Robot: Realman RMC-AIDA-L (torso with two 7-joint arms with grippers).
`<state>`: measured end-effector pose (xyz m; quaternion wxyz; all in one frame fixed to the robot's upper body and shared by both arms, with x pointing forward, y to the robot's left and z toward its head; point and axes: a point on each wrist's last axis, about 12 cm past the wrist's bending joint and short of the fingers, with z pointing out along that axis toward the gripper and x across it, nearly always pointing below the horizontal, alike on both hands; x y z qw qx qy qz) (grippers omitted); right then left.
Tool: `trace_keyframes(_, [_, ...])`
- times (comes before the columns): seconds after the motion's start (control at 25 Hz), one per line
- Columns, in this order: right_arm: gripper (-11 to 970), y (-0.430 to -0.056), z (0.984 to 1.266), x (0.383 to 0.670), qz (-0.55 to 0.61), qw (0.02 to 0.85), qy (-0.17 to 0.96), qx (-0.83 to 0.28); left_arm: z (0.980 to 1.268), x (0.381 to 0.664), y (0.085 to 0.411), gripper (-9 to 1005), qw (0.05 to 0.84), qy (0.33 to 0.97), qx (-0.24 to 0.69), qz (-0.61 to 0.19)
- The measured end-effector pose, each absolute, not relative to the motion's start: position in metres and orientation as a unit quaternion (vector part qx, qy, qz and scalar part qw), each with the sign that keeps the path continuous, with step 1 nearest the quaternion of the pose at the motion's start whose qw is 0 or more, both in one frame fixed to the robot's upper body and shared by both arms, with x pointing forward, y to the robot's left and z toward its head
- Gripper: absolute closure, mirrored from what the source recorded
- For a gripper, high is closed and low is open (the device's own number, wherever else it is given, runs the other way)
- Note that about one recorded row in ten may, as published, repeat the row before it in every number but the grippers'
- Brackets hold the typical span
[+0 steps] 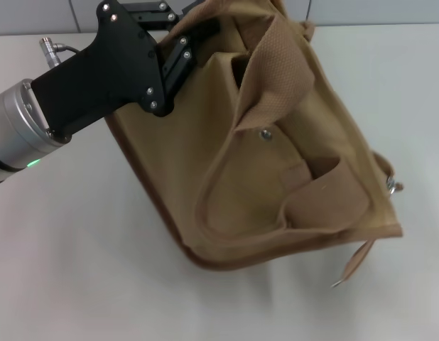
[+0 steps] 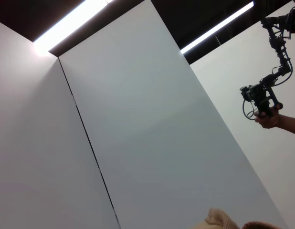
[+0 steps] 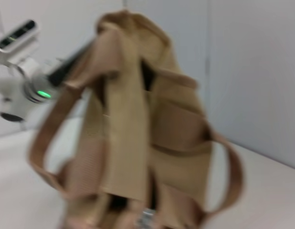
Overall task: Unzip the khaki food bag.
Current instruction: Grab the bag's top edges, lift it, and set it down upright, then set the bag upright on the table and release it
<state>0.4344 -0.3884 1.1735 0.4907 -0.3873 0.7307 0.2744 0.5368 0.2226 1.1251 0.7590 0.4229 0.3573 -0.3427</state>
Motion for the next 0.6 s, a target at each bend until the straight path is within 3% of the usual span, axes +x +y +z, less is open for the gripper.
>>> trace_keyframes(0.52, [117, -0.354, 1.133, 0.474, 0.298, 0.407, 0.740, -0.444, 1.126, 0.536, 0.222, 934, 0.759, 0.351, 0.422, -0.350])
trace_keyframes(0.6, [114, -0.348, 1.131, 0.476, 0.302, 0.395, 0.738, -0.457, 1.126, 0.536, 0.221, 934, 0.759, 0.350, 0.423, -0.350])
